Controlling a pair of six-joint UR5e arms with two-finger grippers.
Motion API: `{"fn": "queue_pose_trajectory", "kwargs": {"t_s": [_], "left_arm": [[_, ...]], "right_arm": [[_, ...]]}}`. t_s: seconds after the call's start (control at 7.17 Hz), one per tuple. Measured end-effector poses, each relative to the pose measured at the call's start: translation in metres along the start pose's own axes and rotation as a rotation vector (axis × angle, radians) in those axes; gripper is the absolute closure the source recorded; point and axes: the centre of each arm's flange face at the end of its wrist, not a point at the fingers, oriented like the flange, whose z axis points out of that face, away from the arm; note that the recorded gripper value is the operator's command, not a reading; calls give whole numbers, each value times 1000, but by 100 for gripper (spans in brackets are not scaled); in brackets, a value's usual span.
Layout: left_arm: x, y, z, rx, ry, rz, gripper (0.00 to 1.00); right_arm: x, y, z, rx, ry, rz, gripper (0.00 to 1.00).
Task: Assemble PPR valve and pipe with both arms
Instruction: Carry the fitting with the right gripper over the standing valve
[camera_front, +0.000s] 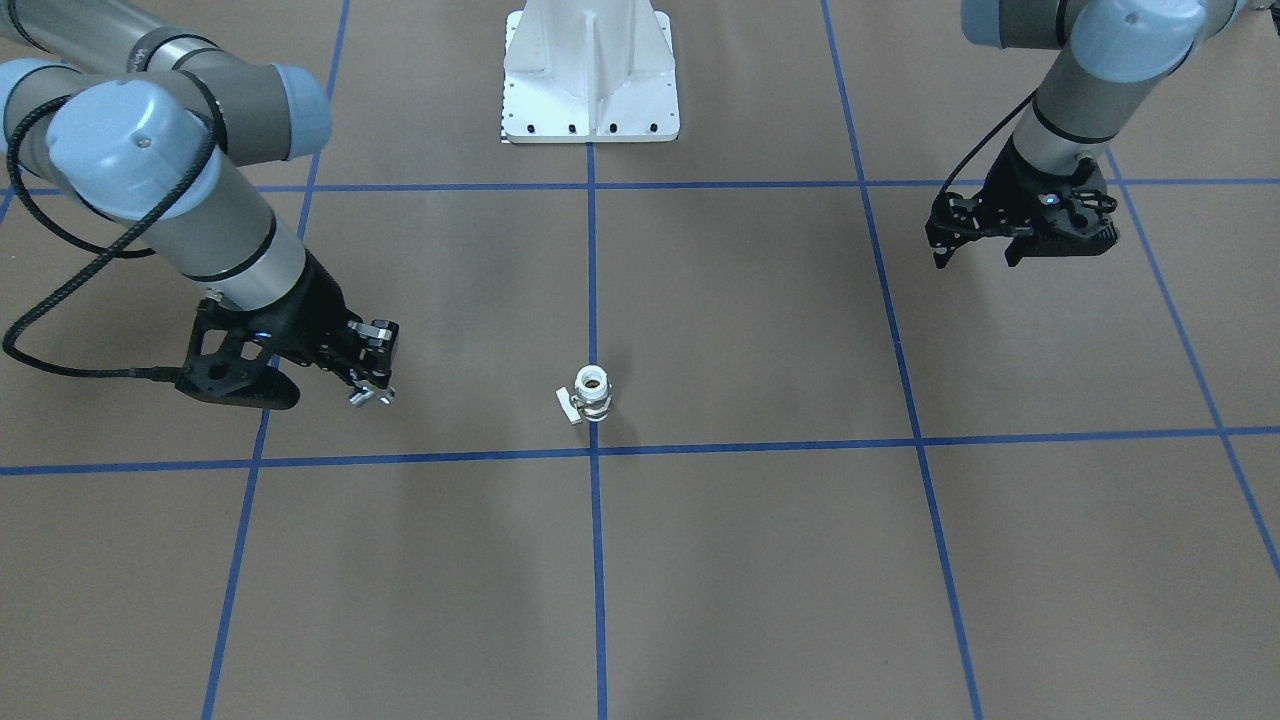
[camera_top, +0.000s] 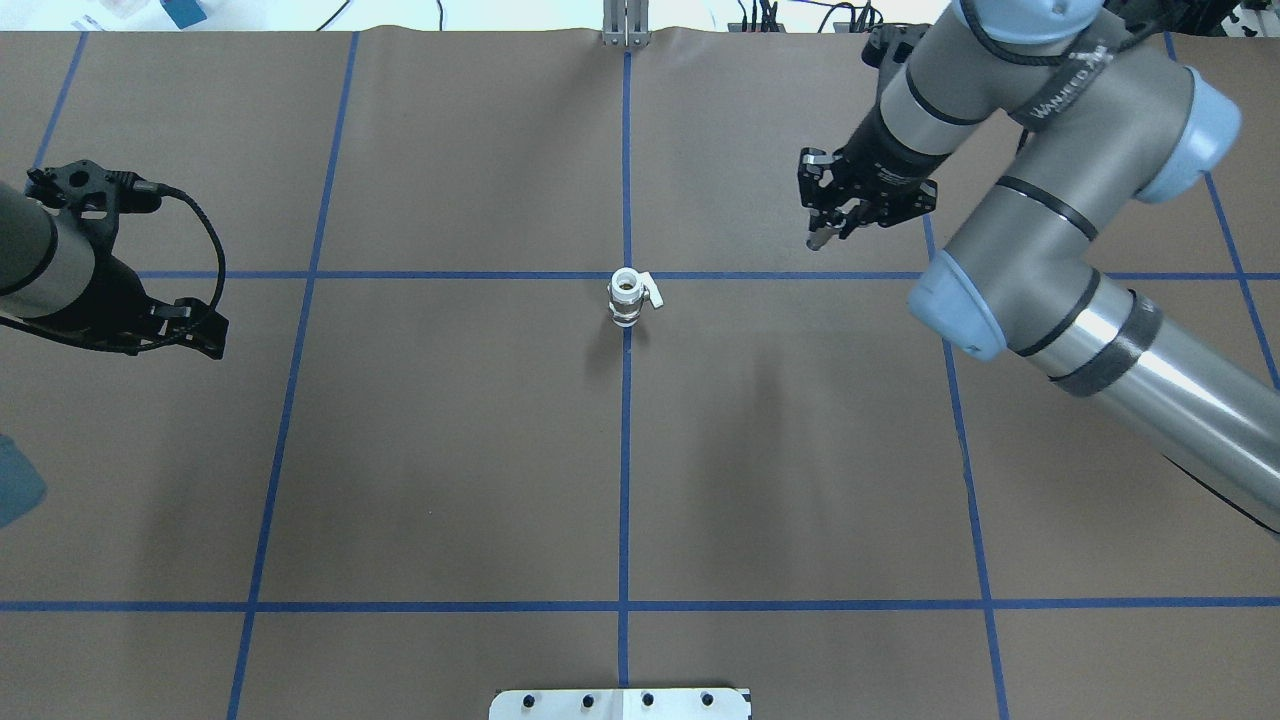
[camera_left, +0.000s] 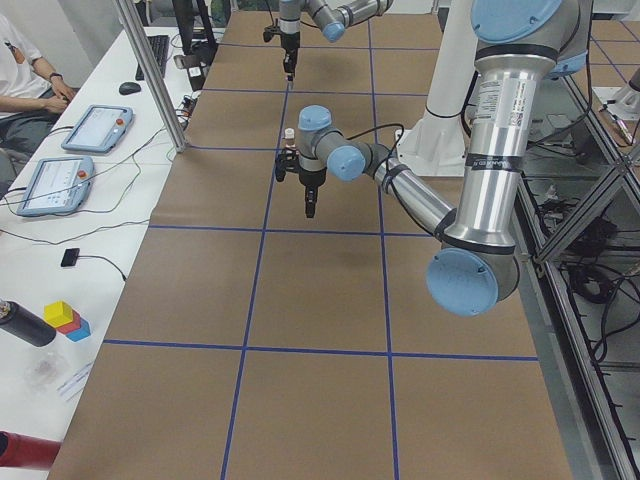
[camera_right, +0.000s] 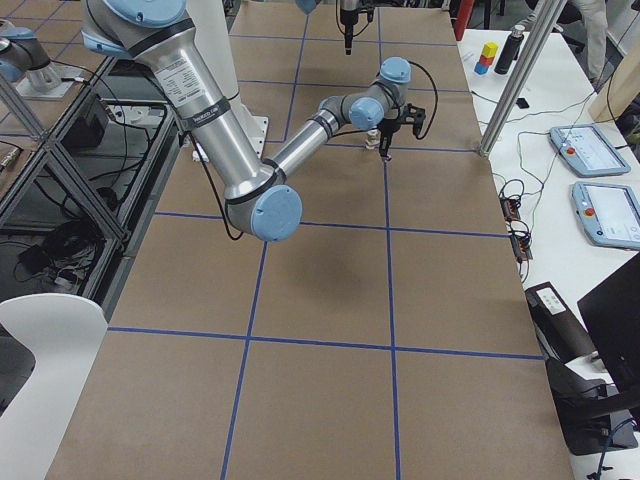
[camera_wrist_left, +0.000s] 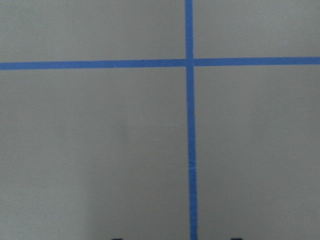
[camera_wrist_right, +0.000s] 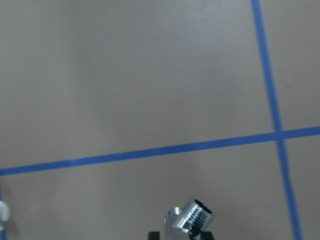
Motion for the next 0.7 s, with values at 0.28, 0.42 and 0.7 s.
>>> {"fn": "queue_pose_trajectory", "kwargs": {"t_s": [0.28,0.42,0.7], "left_arm": [[-35,-13,1,-17,-2,37,1],[-52,-19,2,-27,-3,51,1],[-74,-23,5,-39,-10,66,1]], "right_arm": [[-74,-2,0,17,-14,34,100],[-99,5,2,20,-18,41,100],[-145,22,11,17,-18,51,100]]}}
